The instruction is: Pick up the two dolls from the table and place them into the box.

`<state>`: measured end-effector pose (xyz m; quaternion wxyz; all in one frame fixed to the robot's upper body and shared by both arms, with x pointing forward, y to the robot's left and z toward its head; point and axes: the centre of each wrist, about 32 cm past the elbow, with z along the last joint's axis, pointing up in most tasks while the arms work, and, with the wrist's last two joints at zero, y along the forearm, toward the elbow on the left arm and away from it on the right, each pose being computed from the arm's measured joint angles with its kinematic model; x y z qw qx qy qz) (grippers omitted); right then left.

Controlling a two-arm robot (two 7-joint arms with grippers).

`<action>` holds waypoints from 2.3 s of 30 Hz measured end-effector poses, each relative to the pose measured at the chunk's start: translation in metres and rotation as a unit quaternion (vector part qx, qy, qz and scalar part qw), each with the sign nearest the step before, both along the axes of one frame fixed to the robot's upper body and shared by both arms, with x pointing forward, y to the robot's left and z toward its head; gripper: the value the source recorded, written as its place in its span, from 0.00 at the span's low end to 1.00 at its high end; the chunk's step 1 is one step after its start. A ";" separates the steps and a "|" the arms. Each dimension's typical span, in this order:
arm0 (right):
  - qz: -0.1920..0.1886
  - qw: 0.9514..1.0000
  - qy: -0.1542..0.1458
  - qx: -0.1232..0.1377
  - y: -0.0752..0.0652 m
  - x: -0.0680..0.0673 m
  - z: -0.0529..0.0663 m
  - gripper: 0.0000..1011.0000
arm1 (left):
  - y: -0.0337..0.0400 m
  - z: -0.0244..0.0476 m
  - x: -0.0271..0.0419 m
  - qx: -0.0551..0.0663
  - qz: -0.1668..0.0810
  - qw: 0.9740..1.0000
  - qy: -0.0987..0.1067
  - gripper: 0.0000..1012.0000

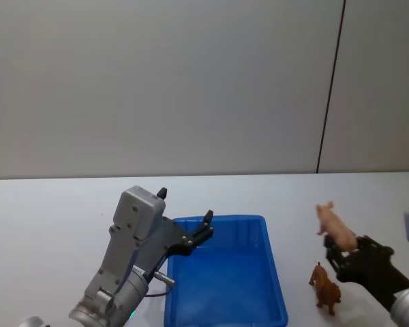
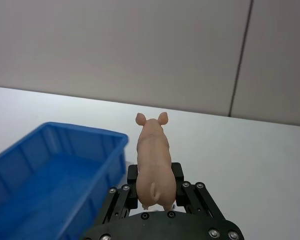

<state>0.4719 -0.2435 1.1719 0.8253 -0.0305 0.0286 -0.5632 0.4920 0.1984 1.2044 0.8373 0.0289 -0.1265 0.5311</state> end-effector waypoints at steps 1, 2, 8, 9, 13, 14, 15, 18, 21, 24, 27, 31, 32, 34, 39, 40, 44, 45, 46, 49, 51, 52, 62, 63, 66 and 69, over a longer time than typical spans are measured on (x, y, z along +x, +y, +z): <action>0.005 1.000 -0.001 0.001 0.001 0.001 0.001 0.37 | 0.0000 0.0000 0.0000 0.000 0.000 1.000 0.000 0.99; 0.016 1.000 -0.002 0.004 0.005 0.002 0.003 0.37 | 0.0000 0.0000 0.0000 0.000 0.000 1.000 0.000 0.99; 0.059 0.998 -0.002 0.013 0.018 0.009 0.008 0.37 | 0.0000 0.0000 0.0000 0.000 0.000 1.000 0.000 0.99; 0.065 0.998 -0.002 0.015 0.021 0.010 0.008 0.37 | 0.0000 0.0000 0.0000 0.000 0.000 1.000 0.000 0.99; 0.094 0.995 0.004 0.019 0.032 0.015 0.008 0.37 | 0.0000 0.0000 0.0000 0.000 0.000 1.000 0.000 0.99; 0.105 0.994 0.008 0.021 0.036 0.017 0.008 0.37 | 0.0000 0.0000 0.0000 0.000 0.000 1.000 0.000 0.99; 0.110 0.994 0.010 0.023 0.039 0.018 0.007 0.37 | 0.0000 0.0000 0.0000 0.000 0.000 1.000 0.000 0.99; 0.128 0.991 0.016 0.025 0.048 0.021 0.006 0.37 | 0.0000 0.0000 0.0000 0.000 0.000 1.000 0.000 0.99; 0.142 0.989 0.021 0.027 0.055 0.025 0.005 0.45 | 0.0000 0.0000 0.0000 0.000 0.000 1.000 0.000 0.99; 0.150 0.988 0.025 0.028 0.059 0.027 0.004 0.51 | 0.0000 0.0000 0.0000 0.000 0.000 1.000 0.000 0.99; 0.155 0.987 0.030 0.028 0.063 0.029 0.003 0.60 | 0.0000 0.0000 0.0000 0.000 0.000 1.000 0.000 0.99; 0.155 0.987 0.035 0.027 0.067 0.030 0.002 0.74 | 0.0000 0.0000 0.0000 0.000 0.000 1.000 0.000 0.99; 0.154 0.987 0.035 0.027 0.067 0.030 0.002 0.77 | 0.0000 0.0000 0.0000 0.000 0.000 1.000 0.000 0.99; 0.151 0.988 0.036 0.026 0.067 0.030 0.003 0.81 | 0.0000 0.0000 0.0000 0.000 0.000 1.000 0.000 0.99; 0.134 0.990 0.033 0.022 0.066 0.028 0.003 0.95 | 0.0000 0.0000 0.0000 0.000 0.000 1.000 0.000 0.99; 0.130 0.991 0.032 0.021 0.066 0.028 0.004 0.99 | 0.0000 0.0000 0.0000 0.000 0.000 1.000 0.000 0.99; 0.112 0.993 0.024 0.014 0.062 0.024 0.005 0.99 | 0.0000 0.0000 0.0000 0.000 0.000 1.000 0.000 0.99; 0.105 0.994 0.019 0.011 0.060 0.021 0.006 0.99 | 0.0000 0.0000 0.0000 0.000 0.000 1.000 0.000 0.99; 0.101 0.995 0.019 0.009 0.059 0.020 0.006 0.99 | 0.0000 0.0000 0.0000 0.000 0.000 1.000 0.000 0.99; 0.085 0.996 0.010 0.004 0.054 0.016 0.008 0.99 | 0.0000 0.0000 0.0000 0.000 0.000 1.000 0.000 0.99; 0.072 0.997 0.006 -0.001 0.050 0.011 0.009 0.99 | 0.0000 0.0000 0.0000 0.000 0.000 1.000 0.000 0.99; 0.064 0.998 0.004 -0.003 0.047 0.009 0.009 0.99 | 0.0000 0.0000 0.0000 0.000 0.000 1.000 0.000 0.99; 0.026 1.000 0.006 -0.014 0.029 -0.007 0.008 0.99 | 0.0000 0.0000 0.0000 0.000 0.000 1.000 0.000 0.99; 0.022 1.000 0.008 -0.016 0.027 -0.009 0.007 0.99 | 0.0000 0.0000 0.0000 0.000 0.000 1.000 0.000 0.99; 0.017 1.000 0.013 -0.018 0.023 -0.012 0.005 0.99 | 0.0000 0.0000 0.0000 0.000 0.000 1.000 0.000 0.99; 0.013 1.000 0.020 -0.020 0.019 -0.015 0.002 0.99 | 0.0000 0.0000 0.0000 0.000 0.000 1.000 0.000 0.99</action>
